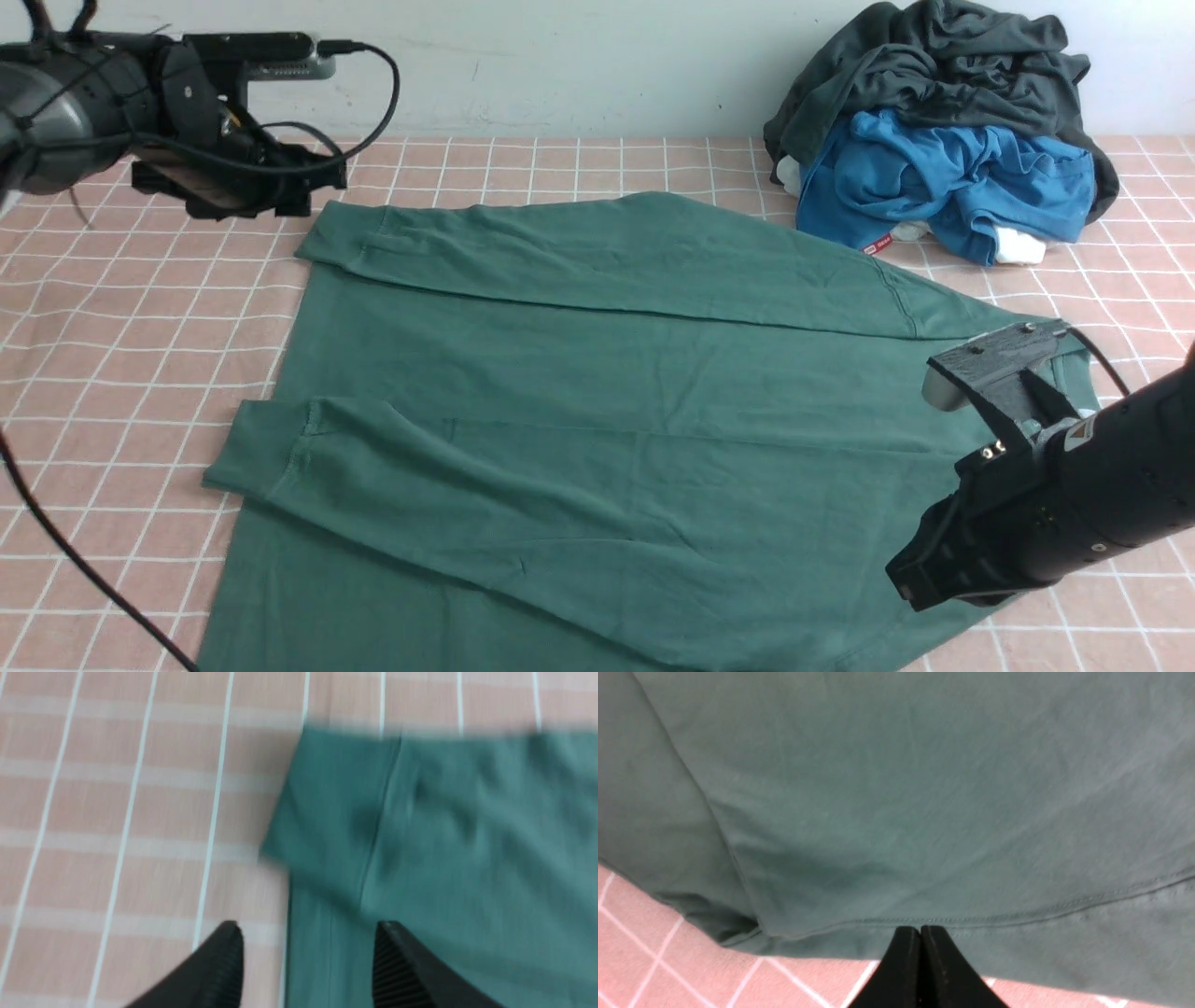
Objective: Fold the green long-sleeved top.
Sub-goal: Use the left arm to clamp the cuff farthest from it
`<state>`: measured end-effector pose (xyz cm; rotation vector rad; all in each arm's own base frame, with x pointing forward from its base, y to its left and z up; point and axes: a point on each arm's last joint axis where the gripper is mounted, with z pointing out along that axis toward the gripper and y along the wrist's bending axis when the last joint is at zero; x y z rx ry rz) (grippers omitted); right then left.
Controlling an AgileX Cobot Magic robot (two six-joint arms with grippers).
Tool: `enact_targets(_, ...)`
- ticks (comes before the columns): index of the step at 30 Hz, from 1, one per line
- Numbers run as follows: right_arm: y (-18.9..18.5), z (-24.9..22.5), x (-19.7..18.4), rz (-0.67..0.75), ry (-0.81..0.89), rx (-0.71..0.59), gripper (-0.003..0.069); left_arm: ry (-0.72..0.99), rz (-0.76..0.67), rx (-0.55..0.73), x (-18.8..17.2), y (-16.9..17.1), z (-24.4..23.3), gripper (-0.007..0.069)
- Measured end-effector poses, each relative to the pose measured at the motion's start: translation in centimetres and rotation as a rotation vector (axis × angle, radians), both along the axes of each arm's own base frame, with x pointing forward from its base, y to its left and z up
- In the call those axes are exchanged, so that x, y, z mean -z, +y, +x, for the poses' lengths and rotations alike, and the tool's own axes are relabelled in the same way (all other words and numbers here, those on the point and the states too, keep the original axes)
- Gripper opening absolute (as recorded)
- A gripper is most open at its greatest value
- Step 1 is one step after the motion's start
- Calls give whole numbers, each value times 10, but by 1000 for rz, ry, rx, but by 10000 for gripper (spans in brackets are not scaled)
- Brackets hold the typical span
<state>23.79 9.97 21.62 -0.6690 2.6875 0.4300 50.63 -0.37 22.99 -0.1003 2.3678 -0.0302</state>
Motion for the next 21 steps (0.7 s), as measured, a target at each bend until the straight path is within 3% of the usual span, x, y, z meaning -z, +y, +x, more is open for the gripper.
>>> enact_targets(8, 0, 7, -2, -6, -89, -7, -10, 20, -18, -86, 55, 4, 58, 420)
enact_targets(13, 0, 11, -4, 0, -131, 11, -10, 60, -21, -110, 76, 5, 65, 361)
enact_targets(17, 0, 12, -4, 0, -145, 16, -10, 78, 6, -112, 80, 6, 65, 183)
enact_targets(18, 0, 12, -4, 0, -146, 16, -10, 81, 16, -107, 79, 7, 64, 87)
enact_targets(21, 0, 12, -4, 0, -146, 16, -10, 109, 45, -86, 69, 7, 61, 14)
